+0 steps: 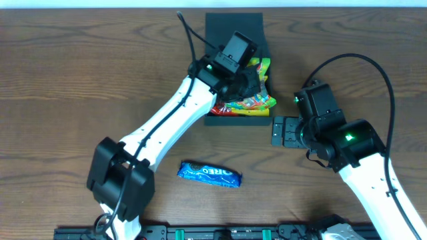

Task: Pack container

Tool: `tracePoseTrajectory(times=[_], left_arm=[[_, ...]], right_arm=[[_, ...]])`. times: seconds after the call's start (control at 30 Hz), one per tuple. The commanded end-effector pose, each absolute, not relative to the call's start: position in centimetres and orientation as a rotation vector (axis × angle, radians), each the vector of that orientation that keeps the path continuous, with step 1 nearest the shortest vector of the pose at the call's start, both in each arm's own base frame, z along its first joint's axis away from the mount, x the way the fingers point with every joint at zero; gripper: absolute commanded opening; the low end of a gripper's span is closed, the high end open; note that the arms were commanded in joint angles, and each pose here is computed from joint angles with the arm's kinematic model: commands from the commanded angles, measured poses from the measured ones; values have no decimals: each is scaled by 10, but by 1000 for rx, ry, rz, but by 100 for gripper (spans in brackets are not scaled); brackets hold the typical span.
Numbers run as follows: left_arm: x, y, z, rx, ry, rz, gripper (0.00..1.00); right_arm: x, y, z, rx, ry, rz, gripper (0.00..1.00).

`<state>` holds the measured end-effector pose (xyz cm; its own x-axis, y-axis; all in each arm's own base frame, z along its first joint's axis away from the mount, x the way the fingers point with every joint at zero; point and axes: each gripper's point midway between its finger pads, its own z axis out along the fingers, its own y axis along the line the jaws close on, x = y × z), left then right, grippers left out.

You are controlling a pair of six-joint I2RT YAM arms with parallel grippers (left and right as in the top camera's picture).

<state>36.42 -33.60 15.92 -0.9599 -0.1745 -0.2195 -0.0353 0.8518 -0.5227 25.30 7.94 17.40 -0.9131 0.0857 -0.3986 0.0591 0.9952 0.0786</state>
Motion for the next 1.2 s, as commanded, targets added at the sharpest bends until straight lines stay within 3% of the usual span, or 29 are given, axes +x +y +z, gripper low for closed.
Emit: tracePoseTrajectory(times=[0.0,0.37,1.17], left_arm=[[364,-349,144,-148,2804,-781,5],[369,-377,123,-50,2805,-729,5],[383,-348,109,-46,2773,-472,5]], right_arm=[[251,78,174,108,2724,91,99],[248,77,173,107,2740,82,99],[246,76,172,107,2748,78,99]])
